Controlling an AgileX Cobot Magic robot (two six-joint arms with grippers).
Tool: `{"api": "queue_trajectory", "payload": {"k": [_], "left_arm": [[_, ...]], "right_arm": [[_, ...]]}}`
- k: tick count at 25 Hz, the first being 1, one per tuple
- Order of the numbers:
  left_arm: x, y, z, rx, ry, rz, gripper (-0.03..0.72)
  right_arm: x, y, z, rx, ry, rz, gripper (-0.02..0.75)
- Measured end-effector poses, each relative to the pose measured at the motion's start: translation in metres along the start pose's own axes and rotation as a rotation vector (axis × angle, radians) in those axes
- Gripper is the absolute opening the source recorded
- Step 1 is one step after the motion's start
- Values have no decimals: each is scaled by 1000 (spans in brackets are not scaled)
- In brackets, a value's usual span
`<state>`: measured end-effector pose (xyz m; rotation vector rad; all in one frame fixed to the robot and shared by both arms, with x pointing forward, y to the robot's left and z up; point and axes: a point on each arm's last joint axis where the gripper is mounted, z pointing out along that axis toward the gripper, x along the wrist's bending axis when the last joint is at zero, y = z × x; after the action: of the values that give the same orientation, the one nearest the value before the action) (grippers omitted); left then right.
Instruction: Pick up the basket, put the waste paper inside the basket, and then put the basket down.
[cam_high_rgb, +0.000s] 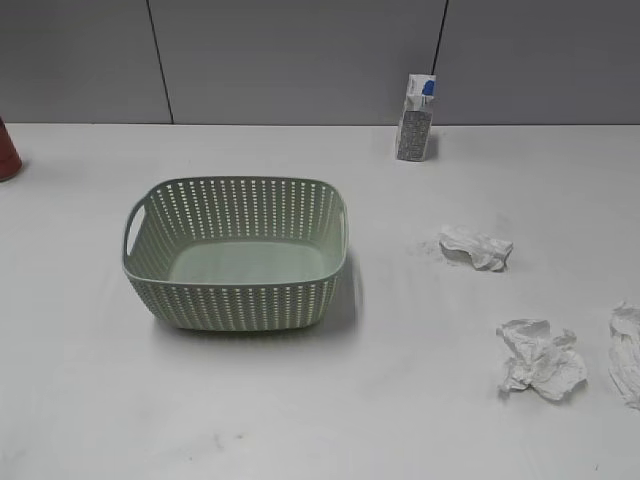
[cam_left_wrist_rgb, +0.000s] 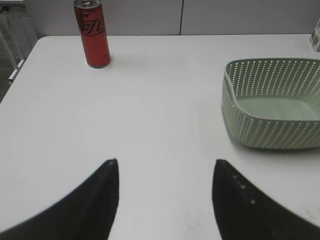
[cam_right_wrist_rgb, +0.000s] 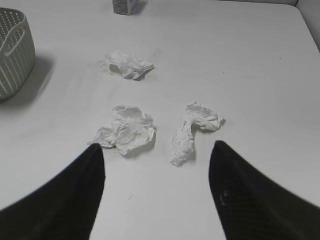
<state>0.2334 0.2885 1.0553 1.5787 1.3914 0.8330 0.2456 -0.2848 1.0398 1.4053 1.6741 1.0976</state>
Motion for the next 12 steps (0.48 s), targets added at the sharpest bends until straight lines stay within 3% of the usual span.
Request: {"api": "queue_trajectory", "payload": {"k": [12], "left_arm": [[0, 0, 0, 0, 0, 0, 451]], "right_arm": [[0, 0, 0, -1, -2, 1, 522]]}}
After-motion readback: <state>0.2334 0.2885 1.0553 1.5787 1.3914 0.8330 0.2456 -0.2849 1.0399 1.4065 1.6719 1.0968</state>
